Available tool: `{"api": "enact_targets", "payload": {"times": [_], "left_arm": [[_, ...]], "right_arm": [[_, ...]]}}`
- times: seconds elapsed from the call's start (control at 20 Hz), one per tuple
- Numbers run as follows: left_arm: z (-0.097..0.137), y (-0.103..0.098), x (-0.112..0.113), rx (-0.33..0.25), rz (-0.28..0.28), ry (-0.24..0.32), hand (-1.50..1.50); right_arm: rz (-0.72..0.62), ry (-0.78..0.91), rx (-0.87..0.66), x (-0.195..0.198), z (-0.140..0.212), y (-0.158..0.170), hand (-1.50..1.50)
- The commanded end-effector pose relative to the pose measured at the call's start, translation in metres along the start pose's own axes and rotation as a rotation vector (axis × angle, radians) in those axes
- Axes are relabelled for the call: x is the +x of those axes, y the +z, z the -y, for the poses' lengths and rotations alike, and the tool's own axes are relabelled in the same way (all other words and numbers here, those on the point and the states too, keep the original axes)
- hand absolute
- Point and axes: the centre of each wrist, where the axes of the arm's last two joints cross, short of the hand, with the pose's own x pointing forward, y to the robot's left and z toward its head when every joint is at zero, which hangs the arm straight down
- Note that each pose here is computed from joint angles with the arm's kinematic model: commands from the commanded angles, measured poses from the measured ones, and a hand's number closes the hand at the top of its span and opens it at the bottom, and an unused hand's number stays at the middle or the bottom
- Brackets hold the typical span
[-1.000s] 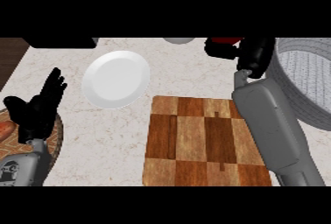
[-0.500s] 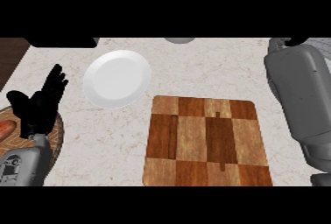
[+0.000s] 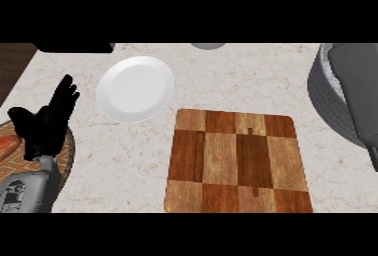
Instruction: Pick the can from the cutting board and place it in the basket
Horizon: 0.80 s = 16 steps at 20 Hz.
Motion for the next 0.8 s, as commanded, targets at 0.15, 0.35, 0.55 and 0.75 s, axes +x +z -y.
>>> {"api": "enact_targets", "payload": {"times": [0.15,0.35,0.55,0.75], "left_arm": [[0.0,0.014,-0.018,0.009,-0.004,0.005,0.0],[-0.006,0.001,-0.006,-0.012,0.014,0.005,0.0],[0.004,-0.003,0.009,-0.011,0.011,0.006,0.0],[0.013,0.018,-0.012,-0.007,-0.016,0.001,0.0]], "right_arm": [[-0.081,0.052,-0.005,-0.049,-0.005,-0.021,1.5],[-0.104,0.072,-0.016,-0.061,0.019,-0.046,1.5],[-0.125,0.032,-0.007,-0.087,0.028,-0.056,1.5],[-0.123,-0.039,0.036,-0.089,0.032,-0.057,1.5]]}}
